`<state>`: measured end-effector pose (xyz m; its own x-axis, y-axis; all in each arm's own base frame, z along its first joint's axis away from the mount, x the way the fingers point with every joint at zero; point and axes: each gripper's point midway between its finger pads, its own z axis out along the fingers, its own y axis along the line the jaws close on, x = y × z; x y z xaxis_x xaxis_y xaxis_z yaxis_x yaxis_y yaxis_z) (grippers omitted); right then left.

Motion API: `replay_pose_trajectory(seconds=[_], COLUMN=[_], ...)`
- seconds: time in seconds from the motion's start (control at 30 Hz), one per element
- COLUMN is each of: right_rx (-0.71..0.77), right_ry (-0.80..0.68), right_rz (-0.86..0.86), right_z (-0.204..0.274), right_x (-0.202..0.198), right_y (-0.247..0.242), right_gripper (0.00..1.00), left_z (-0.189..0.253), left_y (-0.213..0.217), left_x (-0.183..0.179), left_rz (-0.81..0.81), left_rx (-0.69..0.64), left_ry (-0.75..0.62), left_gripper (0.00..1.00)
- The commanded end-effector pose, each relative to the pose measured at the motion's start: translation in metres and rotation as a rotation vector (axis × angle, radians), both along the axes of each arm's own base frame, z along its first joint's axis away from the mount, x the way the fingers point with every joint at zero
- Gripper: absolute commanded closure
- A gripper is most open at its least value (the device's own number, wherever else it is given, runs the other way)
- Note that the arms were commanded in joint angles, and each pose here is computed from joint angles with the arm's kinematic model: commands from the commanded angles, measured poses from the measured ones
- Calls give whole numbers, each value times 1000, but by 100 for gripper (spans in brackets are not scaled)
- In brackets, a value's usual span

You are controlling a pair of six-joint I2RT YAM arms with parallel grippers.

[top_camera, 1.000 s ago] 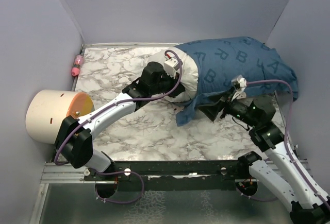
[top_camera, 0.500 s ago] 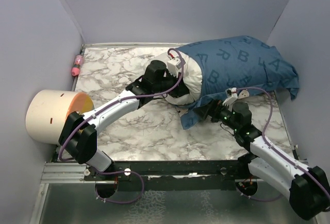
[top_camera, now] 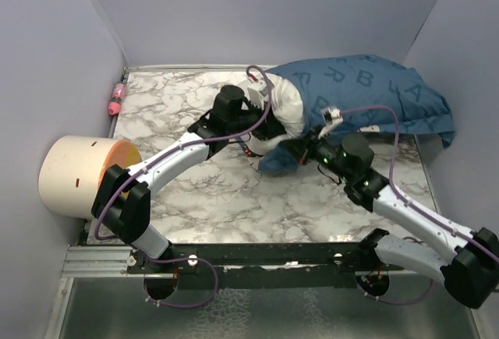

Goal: Put the pillow into the pillowcase
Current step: Stuff the pillow into the pillowcase.

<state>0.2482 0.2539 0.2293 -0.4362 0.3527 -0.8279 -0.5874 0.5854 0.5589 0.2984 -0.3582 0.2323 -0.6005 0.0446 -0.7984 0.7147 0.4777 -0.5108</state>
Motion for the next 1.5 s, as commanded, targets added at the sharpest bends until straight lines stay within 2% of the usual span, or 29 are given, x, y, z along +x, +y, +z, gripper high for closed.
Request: replay_pose_trajectory(seconds=[0.0, 0.1, 0.2, 0.3, 0.47, 0.6, 0.67, 0.77, 0.83, 0.9, 0.93, 1.0, 1.13, 1.23, 1.33, 1.37, 1.47], right_rx=[5, 9, 40, 94, 131, 156, 165, 192, 206, 174, 120, 145, 55, 54, 48, 29, 9], right_ry=[-511, -583, -582, -565, -504, -562, -600, -620, -589, -541, -496, -452, -367, -297, -191, -172, -187], right_rz=[271, 437, 543, 620, 741, 721, 683, 711, 792, 852, 864, 900, 792, 824, 887, 876, 836], right_z=[162, 212, 238, 250, 243, 280, 309, 337, 327, 296, 278, 248, 207, 187, 154, 144, 138], right_x=[-4, 1, 12, 17, 17, 21, 33, 30, 11, -14, -21, -40, -28, -33, -34, -30, -21], right_y=[55, 99, 131, 151, 181, 180, 173, 172, 186, 213, 220, 224, 196, 188, 197, 196, 173], right_gripper=[99, 99, 99, 99, 99, 99, 99, 99, 99, 99, 99, 99, 99, 99, 98, 92, 58], left_z=[11, 21, 43, 65, 70, 97, 111, 119, 107, 88, 80, 65, 57, 26, 6, 3, -1], left_y=[9, 18, 26, 37, 48, 51, 49, 49, 48, 45, 51, 57, 54, 46, 36, 36, 40], left_x=[36, 46, 40, 20, -23, -49, -56, -59, -52, -40, -33, -22, -28, -15, -3, -1, -2], left_rz=[15, 26, 19, 7, -20, -54, -70, -71, -42, -25, -6, 22, -56, -21, -25, -27, -20], left_rx=[-164, -198, -232, -308, -503, -625, -647, -672, -660, -648, -682, -741, -807, -736, -742, -762, -801], left_ry=[51, 44, 14, -2, 61, 46, 22, 12, 19, 37, 57, 112, 129, 167, 213, 228, 228], left_gripper=[100, 100, 100, 100, 100, 100, 100, 100, 100, 100, 100, 100, 100, 100, 100, 100, 100])
